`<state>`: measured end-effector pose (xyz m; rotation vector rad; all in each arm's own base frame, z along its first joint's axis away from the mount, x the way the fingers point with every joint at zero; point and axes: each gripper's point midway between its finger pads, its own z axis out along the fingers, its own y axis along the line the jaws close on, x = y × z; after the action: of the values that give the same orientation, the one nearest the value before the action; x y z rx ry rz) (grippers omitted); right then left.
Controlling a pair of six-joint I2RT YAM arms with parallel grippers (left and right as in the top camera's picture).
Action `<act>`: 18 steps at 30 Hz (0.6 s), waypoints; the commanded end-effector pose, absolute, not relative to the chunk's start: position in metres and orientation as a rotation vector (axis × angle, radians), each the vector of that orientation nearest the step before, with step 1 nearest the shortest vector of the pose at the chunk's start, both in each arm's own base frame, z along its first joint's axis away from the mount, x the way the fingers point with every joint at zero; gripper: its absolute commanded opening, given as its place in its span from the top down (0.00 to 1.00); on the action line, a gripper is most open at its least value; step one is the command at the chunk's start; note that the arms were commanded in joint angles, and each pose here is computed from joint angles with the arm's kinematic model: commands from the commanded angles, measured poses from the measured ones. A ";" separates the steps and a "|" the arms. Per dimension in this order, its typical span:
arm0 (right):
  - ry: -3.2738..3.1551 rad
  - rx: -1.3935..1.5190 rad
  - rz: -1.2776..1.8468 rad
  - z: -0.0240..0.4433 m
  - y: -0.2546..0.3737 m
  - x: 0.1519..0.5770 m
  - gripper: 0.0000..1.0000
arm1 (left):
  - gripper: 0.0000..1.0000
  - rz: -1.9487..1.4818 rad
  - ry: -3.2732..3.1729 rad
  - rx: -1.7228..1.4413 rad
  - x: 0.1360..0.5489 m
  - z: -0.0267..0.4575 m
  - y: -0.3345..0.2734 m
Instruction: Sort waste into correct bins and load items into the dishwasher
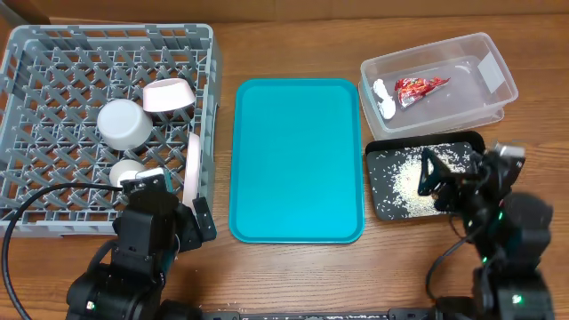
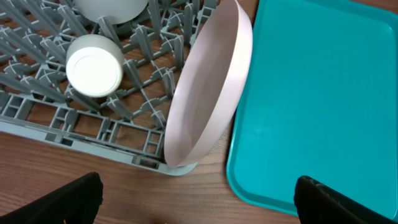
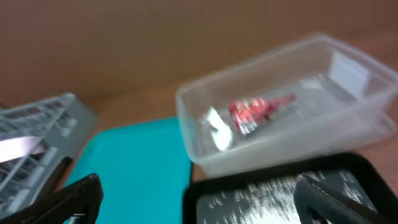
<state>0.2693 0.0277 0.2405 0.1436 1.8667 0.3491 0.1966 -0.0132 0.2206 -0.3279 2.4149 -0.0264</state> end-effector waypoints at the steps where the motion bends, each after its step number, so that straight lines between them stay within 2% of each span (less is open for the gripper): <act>1: 1.766 0.031 0.371 0.241 0.042 0.259 0.00 | 0.00 -0.017 2.411 -0.342 0.197 0.220 -0.012; 7: 1.595 -0.158 0.302 0.244 0.057 0.239 0.00 | 0.00 -0.017 2.411 -0.341 0.197 0.220 -0.012; 18: 1.399 -0.181 0.262 0.234 0.054 0.233 0.00 | 0.00 -0.017 2.411 -0.341 0.197 0.220 -0.012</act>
<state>0.2336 0.0557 0.2416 -0.1715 1.4352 0.2850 0.1965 -0.0130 0.2205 -0.3281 2.4155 -0.0255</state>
